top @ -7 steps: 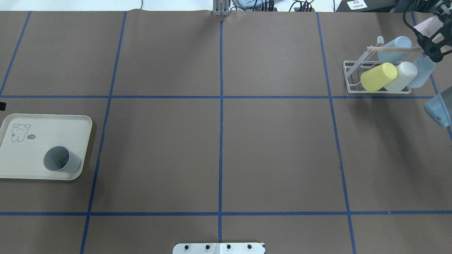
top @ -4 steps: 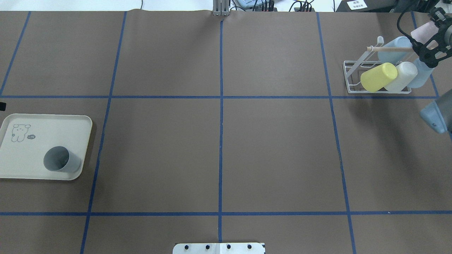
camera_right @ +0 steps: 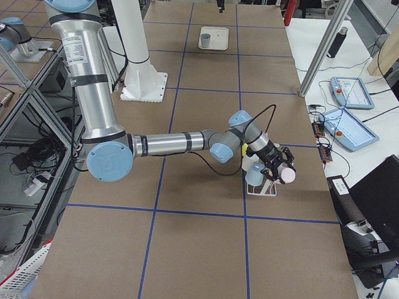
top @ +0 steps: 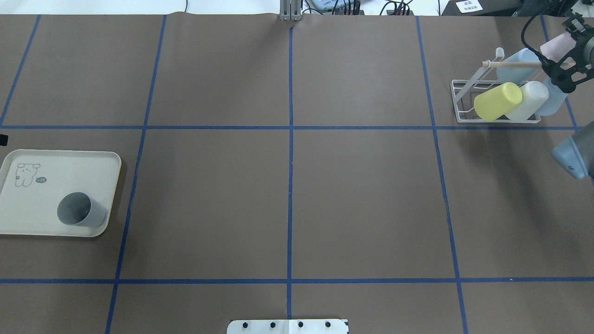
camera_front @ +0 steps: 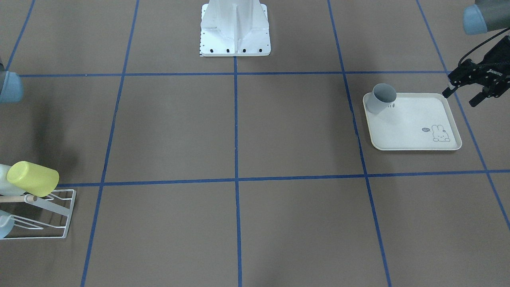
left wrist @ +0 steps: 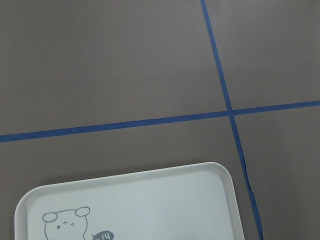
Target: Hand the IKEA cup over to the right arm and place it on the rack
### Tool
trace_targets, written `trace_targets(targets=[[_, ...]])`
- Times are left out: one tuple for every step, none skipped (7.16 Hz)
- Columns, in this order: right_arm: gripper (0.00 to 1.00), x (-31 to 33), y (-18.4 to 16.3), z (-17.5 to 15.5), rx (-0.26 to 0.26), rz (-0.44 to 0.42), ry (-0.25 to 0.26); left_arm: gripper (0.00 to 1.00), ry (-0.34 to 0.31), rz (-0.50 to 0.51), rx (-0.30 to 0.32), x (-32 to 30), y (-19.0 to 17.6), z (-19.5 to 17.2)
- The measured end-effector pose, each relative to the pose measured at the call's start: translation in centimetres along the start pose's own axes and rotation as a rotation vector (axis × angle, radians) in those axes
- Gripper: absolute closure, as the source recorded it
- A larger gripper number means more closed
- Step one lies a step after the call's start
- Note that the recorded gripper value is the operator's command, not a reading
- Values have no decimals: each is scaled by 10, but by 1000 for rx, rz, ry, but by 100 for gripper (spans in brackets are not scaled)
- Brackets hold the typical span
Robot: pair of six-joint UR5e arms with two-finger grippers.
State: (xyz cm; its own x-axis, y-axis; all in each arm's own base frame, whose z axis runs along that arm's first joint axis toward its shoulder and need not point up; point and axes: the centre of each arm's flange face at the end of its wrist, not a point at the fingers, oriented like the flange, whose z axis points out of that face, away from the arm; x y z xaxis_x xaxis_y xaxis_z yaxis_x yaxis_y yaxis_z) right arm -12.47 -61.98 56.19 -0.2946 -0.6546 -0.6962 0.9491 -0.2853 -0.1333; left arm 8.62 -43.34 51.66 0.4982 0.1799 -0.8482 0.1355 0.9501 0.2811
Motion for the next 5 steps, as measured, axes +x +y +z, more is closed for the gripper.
trace_targets(targets=[[4, 2, -4, 0, 5, -5, 2, 0, 0, 0, 0, 0, 0, 0], [3, 3, -9, -1, 10, -11, 4, 0, 0, 0, 1, 0, 0, 0], [3, 4, -11, -1, 14, -14, 6, 0, -1, 0, 0, 0, 0, 0], [3, 5, -12, -1, 16, -16, 7, 0, -1, -1, 0, 0, 0, 0], [3, 5, -13, -1, 17, -16, 8, 0, 0, -1, 0, 0, 0, 0]])
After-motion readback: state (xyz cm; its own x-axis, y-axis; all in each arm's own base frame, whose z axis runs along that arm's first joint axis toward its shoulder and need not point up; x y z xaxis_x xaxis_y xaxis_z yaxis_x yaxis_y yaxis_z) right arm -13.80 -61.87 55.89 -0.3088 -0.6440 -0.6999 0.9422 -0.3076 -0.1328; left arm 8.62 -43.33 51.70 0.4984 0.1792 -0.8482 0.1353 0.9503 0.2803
